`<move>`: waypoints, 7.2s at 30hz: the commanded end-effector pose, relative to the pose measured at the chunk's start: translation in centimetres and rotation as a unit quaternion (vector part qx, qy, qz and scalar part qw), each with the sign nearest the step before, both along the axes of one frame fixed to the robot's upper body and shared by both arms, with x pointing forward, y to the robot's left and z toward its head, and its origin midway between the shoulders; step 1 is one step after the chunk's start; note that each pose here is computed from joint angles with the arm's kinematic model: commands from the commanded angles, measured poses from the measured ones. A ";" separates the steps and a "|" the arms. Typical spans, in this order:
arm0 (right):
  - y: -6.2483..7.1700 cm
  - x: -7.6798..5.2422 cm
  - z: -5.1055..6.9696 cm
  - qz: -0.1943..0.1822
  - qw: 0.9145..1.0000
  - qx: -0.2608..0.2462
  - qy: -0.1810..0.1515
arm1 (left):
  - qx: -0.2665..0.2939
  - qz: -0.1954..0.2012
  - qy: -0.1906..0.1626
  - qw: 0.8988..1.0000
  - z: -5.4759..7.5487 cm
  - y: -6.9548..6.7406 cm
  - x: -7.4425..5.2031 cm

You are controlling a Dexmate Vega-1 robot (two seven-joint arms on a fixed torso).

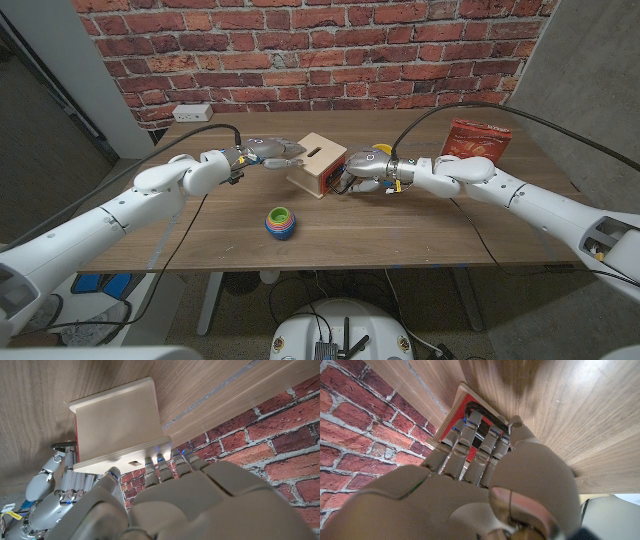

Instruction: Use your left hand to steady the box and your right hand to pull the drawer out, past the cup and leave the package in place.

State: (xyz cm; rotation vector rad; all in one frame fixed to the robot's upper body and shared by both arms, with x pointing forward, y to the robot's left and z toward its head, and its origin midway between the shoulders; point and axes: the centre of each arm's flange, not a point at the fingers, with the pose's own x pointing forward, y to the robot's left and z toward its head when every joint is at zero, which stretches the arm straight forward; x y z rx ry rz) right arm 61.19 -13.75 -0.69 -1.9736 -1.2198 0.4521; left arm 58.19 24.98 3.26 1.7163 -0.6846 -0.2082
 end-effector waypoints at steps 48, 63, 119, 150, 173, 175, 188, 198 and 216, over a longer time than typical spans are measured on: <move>-1.0 -1.0 -0.2 -0.014 1.000 -0.004 0.002 | 0.003 0.013 0.003 1.000 -0.3 0.2 -0.4; -1.4 -1.1 -0.3 -0.018 1.000 -0.003 0.008 | 0.004 0.012 0.006 1.000 -0.2 0.3 -0.2; -3.7 -2.1 -0.5 -0.045 0.999 0.002 0.006 | 0.004 0.022 0.007 1.000 -0.4 0.1 -0.4; -4.8 -2.5 -0.5 -0.057 0.998 -0.003 0.005 | 0.005 0.023 0.007 1.000 -0.3 0.3 -0.2; -6.0 -3.0 -0.6 -0.071 0.997 -0.008 0.004 | 0.008 0.022 0.004 1.000 0.0 0.1 -0.1; -6.1 -3.1 -0.7 -0.073 0.997 -0.009 0.004 | 0.009 0.023 0.004 1.000 0.0 0.1 -0.1; -7.0 -3.3 -0.8 -0.083 0.996 -0.011 0.003 | 0.010 0.025 0.002 1.000 0.1 -0.1 -0.3; -7.6 -3.6 -0.8 -0.087 0.996 -0.016 -0.002 | 0.011 0.023 0.002 1.000 -0.3 -0.3 -0.5; -8.4 -4.5 -1.3 -0.101 0.995 -0.022 0.000 | 0.006 0.028 -0.003 1.000 -0.5 -0.1 -1.1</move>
